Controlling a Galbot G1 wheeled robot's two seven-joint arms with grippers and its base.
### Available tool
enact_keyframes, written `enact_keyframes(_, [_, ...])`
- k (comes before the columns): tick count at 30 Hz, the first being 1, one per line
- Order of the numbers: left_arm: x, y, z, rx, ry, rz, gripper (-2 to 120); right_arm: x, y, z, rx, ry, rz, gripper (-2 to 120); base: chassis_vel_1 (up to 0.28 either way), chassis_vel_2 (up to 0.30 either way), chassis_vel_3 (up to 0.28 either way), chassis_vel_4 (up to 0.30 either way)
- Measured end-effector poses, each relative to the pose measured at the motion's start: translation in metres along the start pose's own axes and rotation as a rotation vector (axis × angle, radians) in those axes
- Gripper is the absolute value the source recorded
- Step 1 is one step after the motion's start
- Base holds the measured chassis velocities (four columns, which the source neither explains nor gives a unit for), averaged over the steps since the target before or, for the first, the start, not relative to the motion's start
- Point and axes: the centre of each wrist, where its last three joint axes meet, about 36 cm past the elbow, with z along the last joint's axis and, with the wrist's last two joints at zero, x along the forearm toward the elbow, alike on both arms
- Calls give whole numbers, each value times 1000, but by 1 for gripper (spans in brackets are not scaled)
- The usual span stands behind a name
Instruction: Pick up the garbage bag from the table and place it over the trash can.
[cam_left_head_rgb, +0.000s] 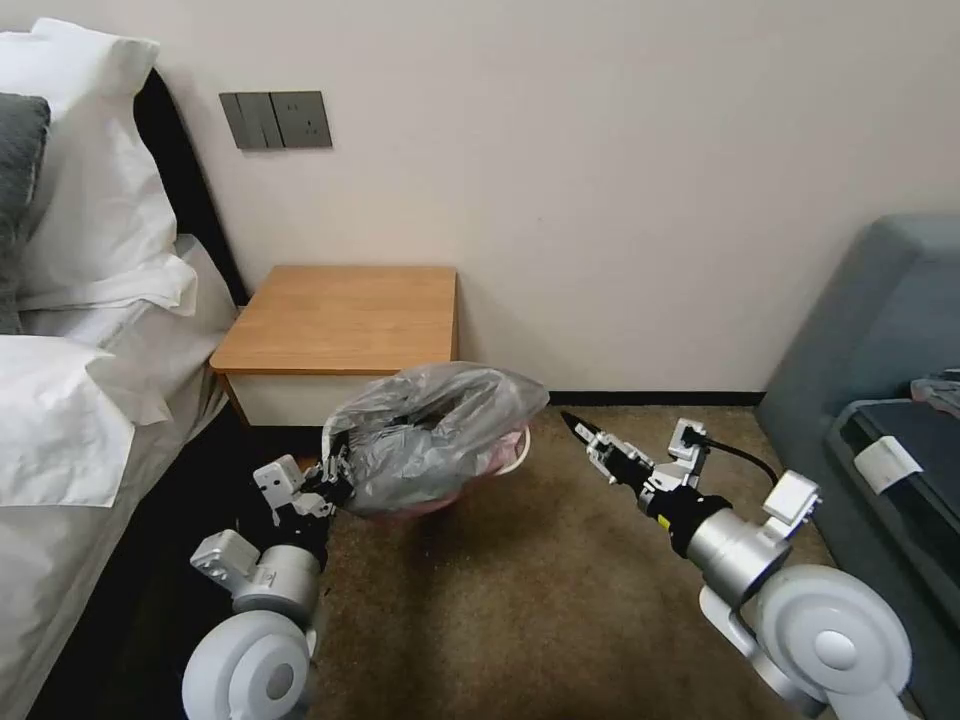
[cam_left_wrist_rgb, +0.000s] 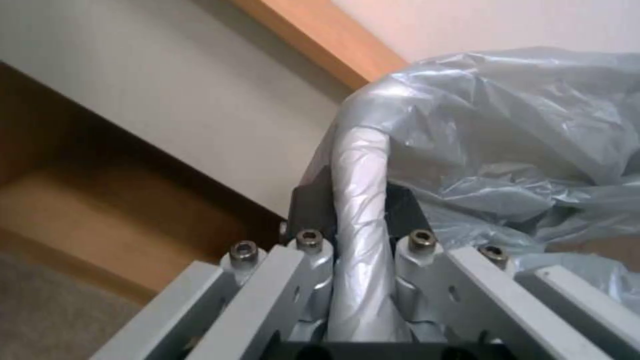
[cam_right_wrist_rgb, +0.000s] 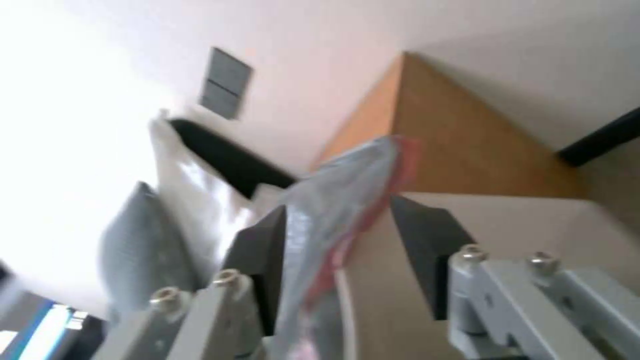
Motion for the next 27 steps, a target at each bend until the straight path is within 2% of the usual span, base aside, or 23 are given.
enact_keyframes(1, [1, -1, 0, 9, 6, 3, 5, -2, -2, 1, -27, -5, -19, 51, 0, 0, 0, 0])
enact_keyframes(2, [1, -1, 0, 9, 6, 3, 5, -2, -2, 1, -27, -5, -19, 51, 0, 0, 0, 0])
enact_keyframes(5, [3, -4, -2, 24, 12, 10, 5, -11, -9, 6, -86, -21, -49, 66, 0, 0, 0, 0])
enact_keyframes(6, [3, -4, -2, 24, 12, 10, 5, -11, -9, 6, -86, -21, -49, 66, 0, 0, 0, 0])
enact_keyframes(8, [4, -5, -2, 28, 12, 13, 5, -16, -14, 9, -108, -21, -50, 76, 0, 0, 0, 0])
enact_keyframes(9, [4, -5, -2, 28, 12, 13, 5, -16, -14, 9, -108, -21, -50, 76, 0, 0, 0, 0])
enact_keyframes(12, [6, -5, -3, 29, 11, 13, 5, -21, -20, 12, -126, -22, -62, 91, 0, 0, 0, 0])
enact_keyframes(13, [6, -5, -3, 29, 11, 13, 5, -21, -20, 12, -126, -22, -62, 91, 0, 0, 0, 0])
enact_keyframes(14, [6, -5, -4, 32, 10, 14, 5, -22, -21, 12, -132, -23, -71, 96, 0, 0, 0, 0])
enact_keyframes(19, [7, -6, -5, 53, 15, 22, 5, -29, -24, 17, -147, -26, -90, 100, 0, 0, 0, 0])
enact_keyframes(27, [8, -8, -6, 70, 23, 31, 5, -39, -26, 21, -155, -35, -102, 97, 0, 0, 0, 0])
